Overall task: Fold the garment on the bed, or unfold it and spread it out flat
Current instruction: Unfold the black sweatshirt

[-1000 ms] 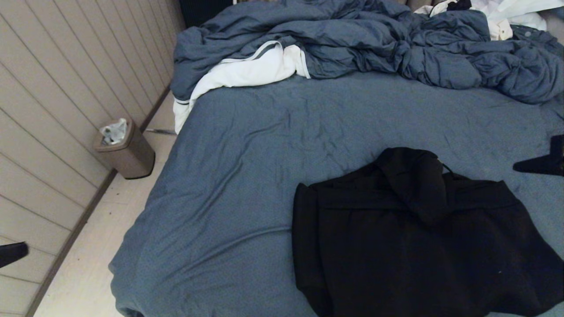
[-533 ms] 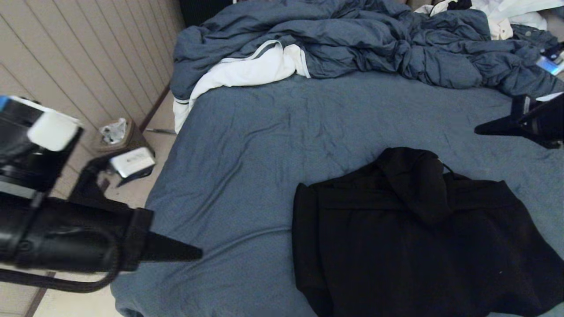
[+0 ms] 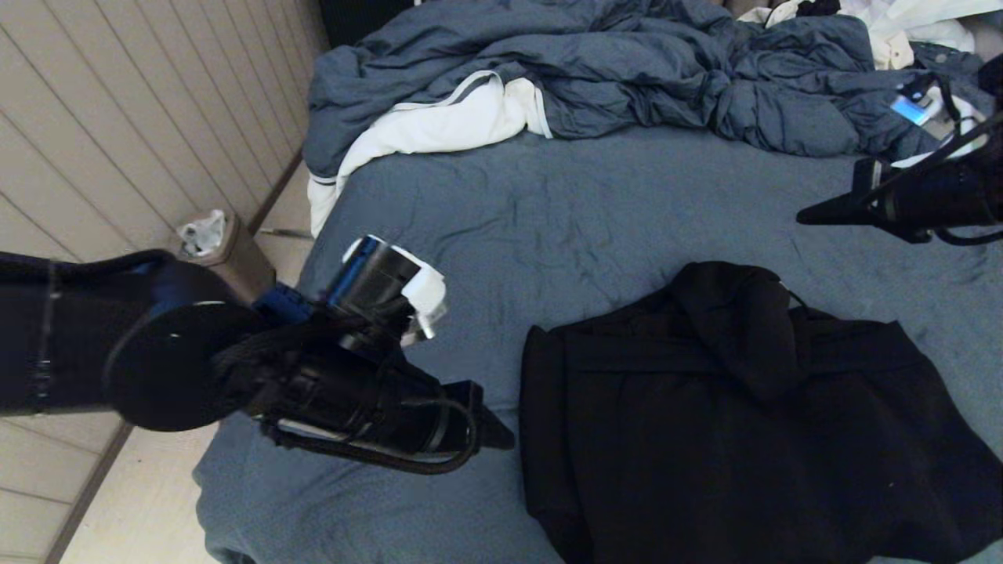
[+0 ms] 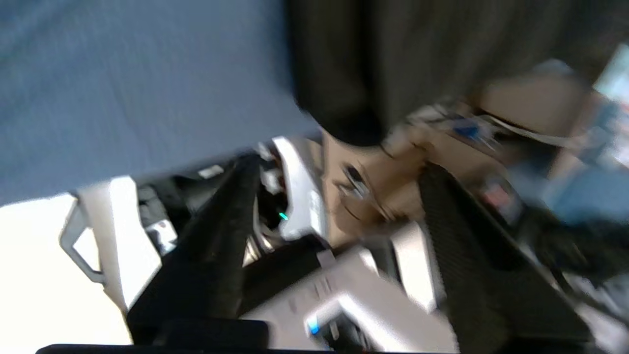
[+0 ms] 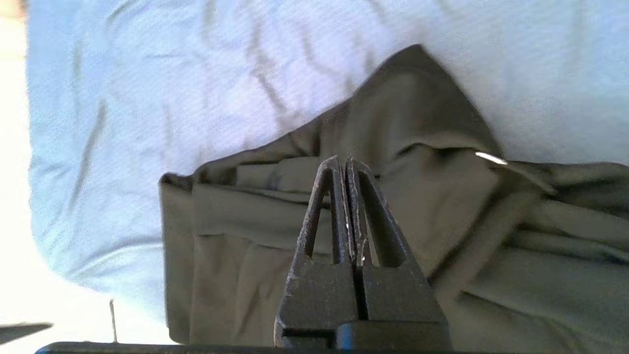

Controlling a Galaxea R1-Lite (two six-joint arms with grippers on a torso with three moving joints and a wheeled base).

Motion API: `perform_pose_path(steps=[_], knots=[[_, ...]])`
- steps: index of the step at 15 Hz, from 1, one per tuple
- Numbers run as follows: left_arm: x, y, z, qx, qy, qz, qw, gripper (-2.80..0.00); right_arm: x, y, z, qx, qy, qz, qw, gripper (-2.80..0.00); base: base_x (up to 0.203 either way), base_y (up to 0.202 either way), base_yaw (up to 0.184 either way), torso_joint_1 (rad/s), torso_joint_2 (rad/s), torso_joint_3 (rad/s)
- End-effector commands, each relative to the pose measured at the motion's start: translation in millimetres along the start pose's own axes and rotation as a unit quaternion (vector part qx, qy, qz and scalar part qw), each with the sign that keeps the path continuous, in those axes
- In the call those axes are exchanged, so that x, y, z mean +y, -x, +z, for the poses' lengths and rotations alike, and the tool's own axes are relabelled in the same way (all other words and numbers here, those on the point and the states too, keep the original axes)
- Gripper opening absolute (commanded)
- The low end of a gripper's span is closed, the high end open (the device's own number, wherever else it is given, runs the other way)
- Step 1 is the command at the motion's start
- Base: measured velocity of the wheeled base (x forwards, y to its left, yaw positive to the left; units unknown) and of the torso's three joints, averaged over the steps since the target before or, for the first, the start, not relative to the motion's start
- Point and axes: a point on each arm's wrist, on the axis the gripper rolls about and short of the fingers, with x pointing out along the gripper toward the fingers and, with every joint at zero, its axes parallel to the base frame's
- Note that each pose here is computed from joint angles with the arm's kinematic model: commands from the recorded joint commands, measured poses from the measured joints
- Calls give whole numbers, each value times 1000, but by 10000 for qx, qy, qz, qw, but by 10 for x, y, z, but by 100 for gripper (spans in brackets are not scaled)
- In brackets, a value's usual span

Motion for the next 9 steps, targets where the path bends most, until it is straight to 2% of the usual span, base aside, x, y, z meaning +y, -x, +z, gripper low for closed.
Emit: perform_pose_path(steps=[1, 6, 9], knots=[[13, -344, 51, 128, 46, 323, 9994, 0, -22, -66, 1, 64, -9, 112, 9999, -280, 0, 0, 0, 0, 0, 0], [-40, -825, 162, -317, -116, 611, 9976, 0, -8, -58, 24, 45, 24, 256, 9997, -280, 0, 0, 0, 0, 0, 0], [-59, -1121, 217, -570, -210, 546, 9967, 0, -1, -43, 21, 48, 31, 263, 9996, -280, 0, 0, 0, 0, 0, 0]])
